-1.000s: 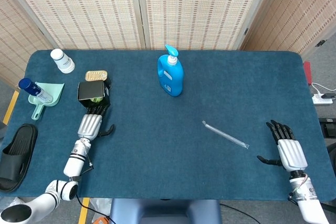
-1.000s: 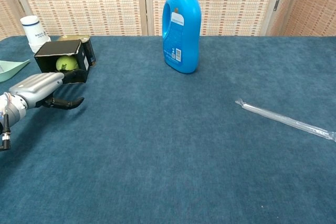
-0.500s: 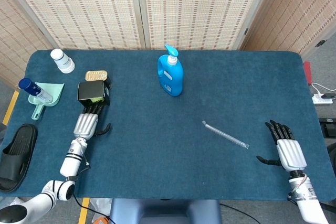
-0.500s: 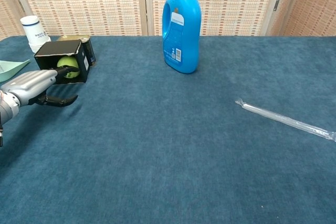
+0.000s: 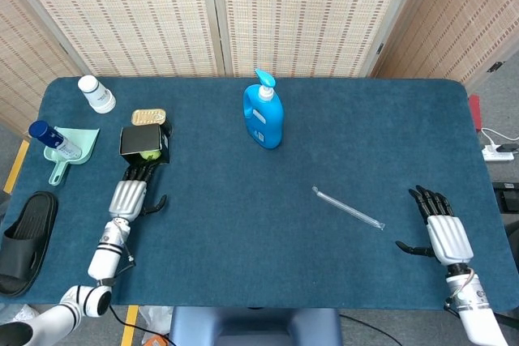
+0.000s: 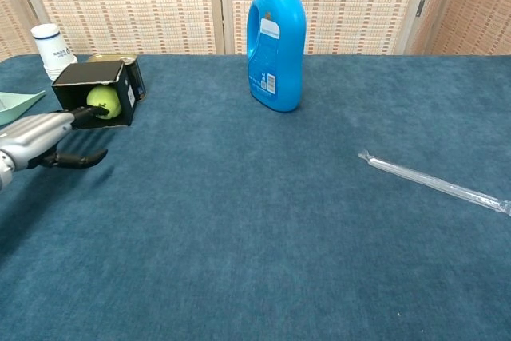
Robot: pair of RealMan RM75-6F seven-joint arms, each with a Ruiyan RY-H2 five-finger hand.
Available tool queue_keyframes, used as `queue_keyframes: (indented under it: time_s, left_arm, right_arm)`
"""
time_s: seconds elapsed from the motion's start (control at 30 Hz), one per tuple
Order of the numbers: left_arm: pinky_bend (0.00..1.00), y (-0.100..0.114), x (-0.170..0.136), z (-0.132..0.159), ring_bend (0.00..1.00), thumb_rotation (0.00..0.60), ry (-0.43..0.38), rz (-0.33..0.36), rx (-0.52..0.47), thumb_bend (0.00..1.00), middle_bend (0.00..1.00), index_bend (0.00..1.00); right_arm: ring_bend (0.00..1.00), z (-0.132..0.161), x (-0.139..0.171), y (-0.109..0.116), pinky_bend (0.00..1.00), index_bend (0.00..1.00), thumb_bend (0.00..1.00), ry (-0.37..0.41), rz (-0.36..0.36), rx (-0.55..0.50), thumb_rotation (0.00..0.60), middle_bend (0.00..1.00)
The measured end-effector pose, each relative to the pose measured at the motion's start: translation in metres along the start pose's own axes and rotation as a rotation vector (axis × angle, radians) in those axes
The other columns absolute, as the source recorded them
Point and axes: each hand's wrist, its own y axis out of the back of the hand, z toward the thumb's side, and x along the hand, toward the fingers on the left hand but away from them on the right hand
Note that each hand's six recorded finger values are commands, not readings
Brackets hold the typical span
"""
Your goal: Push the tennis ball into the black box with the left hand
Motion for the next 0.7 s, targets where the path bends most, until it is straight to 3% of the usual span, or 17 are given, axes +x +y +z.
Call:
queue_keyframes:
  time_s: [0.1,0.2,0.27,0.43,0.57,0.7]
  left_arm:
    - [0.0,0.001,-0.024,-0.008,0.0,0.147,0.024,0.006,-0.007,0.34,0.0,0.0]
    - [0.0,0.007,-0.06,-0.016,0.0,0.189,0.06,0.025,-0.024,0.35,0.0,0.0]
    - [0.0,0.013,-0.092,-0.026,0.0,0.215,0.105,0.055,-0.044,0.35,0.0,0.0]
    - [0.0,0.025,-0.175,-0.075,0.0,0.215,0.258,0.109,-0.055,0.35,0.0,0.0]
    - [0.0,0.032,-0.211,-0.095,0.0,0.216,0.303,0.144,-0.087,0.35,0.0,0.0]
    - [0.0,0.033,-0.223,-0.101,0.0,0.214,0.285,0.152,-0.092,0.35,0.0,0.0]
  right_arm:
    - [0.0,0.0,0.001,0.0,0.0,0.0,0.0,0.005,0.001,-0.002,0.6,0.0]
    - [0.0,-0.001,0.001,0.001,0.0,0.0,0.0,0.005,-0.001,-0.006,0.6,0.0]
    - [0.0,-0.001,0.002,0.001,0.0,0.0,0.0,0.007,-0.003,-0.01,0.6,0.0]
    - [0.0,-0.002,0.003,-0.001,0.0,0.0,0.0,0.009,0.006,-0.006,0.6,0.0]
    - [0.0,-0.004,0.003,-0.001,0.0,0.0,0.0,0.006,0.005,-0.009,0.6,0.0]
    - [0.0,-0.003,0.006,0.0,0.0,0.0,0.0,0.015,-0.002,-0.013,0.6,0.0]
